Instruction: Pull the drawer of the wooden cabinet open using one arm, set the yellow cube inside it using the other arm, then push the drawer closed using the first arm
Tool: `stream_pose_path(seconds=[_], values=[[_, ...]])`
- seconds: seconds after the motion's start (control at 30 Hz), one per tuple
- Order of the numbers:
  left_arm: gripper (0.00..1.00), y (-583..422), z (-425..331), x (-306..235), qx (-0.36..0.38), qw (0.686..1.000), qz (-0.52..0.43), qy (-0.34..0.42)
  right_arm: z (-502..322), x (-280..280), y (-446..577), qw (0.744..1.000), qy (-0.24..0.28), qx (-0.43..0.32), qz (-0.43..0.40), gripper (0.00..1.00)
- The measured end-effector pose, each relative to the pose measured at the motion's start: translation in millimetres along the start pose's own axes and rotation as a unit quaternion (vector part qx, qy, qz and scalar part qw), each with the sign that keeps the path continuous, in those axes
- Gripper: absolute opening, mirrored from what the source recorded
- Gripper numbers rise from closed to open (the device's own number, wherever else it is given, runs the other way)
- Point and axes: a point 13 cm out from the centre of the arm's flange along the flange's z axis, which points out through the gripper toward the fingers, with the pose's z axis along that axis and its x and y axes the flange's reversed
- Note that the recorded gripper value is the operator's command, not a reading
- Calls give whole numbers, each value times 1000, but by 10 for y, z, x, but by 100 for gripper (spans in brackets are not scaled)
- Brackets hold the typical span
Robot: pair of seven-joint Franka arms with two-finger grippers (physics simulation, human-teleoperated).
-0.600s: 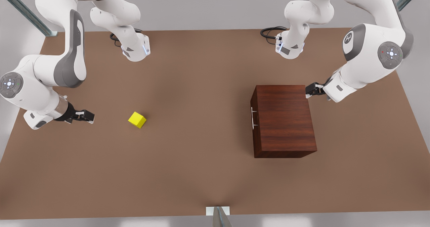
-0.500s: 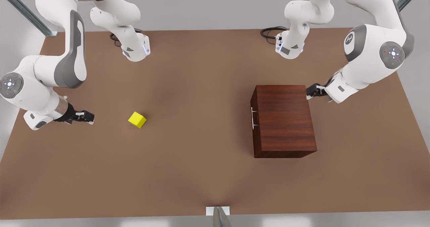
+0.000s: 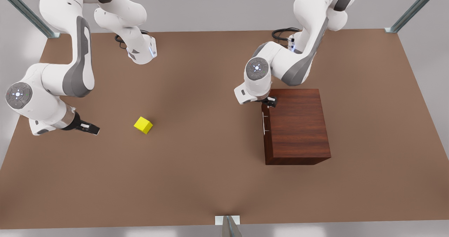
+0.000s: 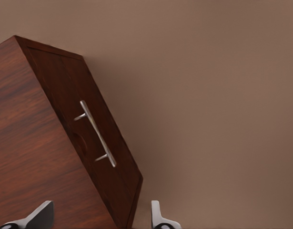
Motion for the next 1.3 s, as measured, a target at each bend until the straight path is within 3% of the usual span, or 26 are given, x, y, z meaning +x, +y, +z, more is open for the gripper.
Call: stream_pose_path(seconds=[0.2,0.4,0.77,1.03,1.3], values=[[100,-228,803,-524,-29,998,-48,-18,127,108,15,999,14,0,50,100],[100,-258,1042,-736,-42,992,-102,-54,253,248,9,996,27,2,85,100],[100,-108,1324,-572,-137,976,-153,-68,619,504,189,992,53,10,116,100],[100,-35,1463,-526,-166,965,-193,-70,1100,844,417,990,81,21,115,100],[100,19,1546,-499,-179,955,-225,-71,1488,822,552,987,85,13,137,100]])
